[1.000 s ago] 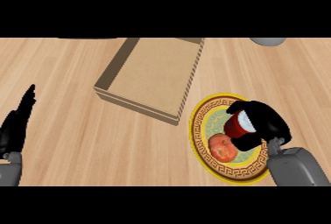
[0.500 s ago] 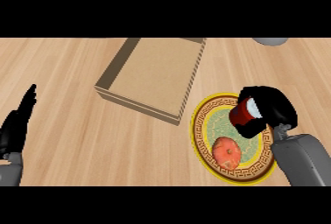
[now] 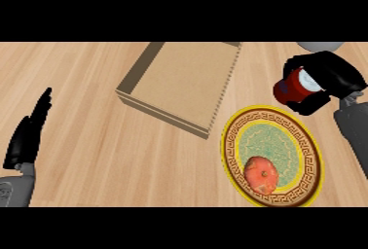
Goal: Pick the can from the plate and place it in the cardboard box
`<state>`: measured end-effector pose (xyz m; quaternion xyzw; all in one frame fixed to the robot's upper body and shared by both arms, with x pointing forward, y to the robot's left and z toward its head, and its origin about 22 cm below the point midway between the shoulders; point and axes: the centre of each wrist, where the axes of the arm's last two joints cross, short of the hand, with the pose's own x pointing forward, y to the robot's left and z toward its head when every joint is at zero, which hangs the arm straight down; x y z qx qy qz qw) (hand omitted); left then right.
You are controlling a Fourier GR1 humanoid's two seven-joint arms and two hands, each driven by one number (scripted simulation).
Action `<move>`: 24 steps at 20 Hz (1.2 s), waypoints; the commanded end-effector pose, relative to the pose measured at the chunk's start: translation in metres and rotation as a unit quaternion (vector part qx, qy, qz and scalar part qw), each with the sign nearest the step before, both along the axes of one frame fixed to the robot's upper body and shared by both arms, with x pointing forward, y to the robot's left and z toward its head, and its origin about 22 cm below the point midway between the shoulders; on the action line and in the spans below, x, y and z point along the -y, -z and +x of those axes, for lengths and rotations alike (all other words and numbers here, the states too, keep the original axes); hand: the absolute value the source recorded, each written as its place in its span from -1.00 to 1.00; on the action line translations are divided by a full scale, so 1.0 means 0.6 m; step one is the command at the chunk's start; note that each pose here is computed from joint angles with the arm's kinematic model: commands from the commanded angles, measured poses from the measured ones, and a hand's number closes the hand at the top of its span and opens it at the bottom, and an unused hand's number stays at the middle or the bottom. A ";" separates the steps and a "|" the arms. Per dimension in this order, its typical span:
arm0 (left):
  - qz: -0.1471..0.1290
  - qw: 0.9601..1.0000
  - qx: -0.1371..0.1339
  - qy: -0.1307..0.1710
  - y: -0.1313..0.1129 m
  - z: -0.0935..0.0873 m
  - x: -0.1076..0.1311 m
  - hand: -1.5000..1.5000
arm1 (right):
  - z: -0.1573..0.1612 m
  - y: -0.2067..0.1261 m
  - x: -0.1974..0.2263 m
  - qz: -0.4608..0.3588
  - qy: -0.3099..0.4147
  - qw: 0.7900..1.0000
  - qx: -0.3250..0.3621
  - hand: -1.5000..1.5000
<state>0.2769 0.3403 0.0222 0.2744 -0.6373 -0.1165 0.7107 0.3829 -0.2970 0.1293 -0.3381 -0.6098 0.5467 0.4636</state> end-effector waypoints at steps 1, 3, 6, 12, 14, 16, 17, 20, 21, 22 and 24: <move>-0.002 1.000 0.001 0.003 -0.006 0.010 0.008 0.00 | 0.042 -0.064 0.040 0.031 -0.045 0.996 0.074 1.00; -0.001 1.000 -0.002 -0.001 -0.001 0.009 0.002 0.00 | 0.053 -0.085 0.028 0.067 -0.079 0.987 0.123 1.00; -0.002 1.000 -0.002 -0.004 0.004 0.006 -0.015 0.00 | 0.071 -0.087 0.024 0.087 -0.132 0.977 0.145 1.00; -0.003 1.000 -0.005 -0.015 0.028 -0.012 -0.004 0.00 | 0.125 -0.115 -0.087 0.124 -0.192 0.968 0.100 1.00; 0.000 1.000 -0.008 -0.013 0.035 -0.010 0.000 0.00 | 0.135 -0.125 -0.141 0.153 -0.202 0.963 0.096 1.00; -0.002 1.000 -0.013 -0.014 0.017 -0.013 -0.018 0.00 | 0.142 -0.142 -0.159 0.184 -0.202 0.959 0.072 1.00; 0.002 1.000 -0.004 -0.008 -0.026 0.005 -0.017 0.00 | 0.143 -0.162 -0.195 0.192 -0.206 0.957 0.070 1.00; 0.002 1.000 -0.005 -0.010 0.033 -0.025 -0.023 0.00 | 0.151 -0.154 -0.235 0.222 -0.197 0.953 0.054 1.00; -0.003 1.000 -0.010 -0.016 0.014 -0.017 -0.017 0.00 | 0.149 -0.151 -0.254 0.214 -0.194 0.956 0.049 1.00; -0.004 1.000 -0.012 -0.013 -0.011 -0.002 -0.018 0.00 | 0.150 -0.180 -0.281 0.229 -0.197 0.952 0.053 1.00; 0.005 1.000 -0.008 -0.009 0.013 0.000 0.001 0.00 | 0.154 -0.166 -0.287 0.248 -0.185 0.951 0.024 1.00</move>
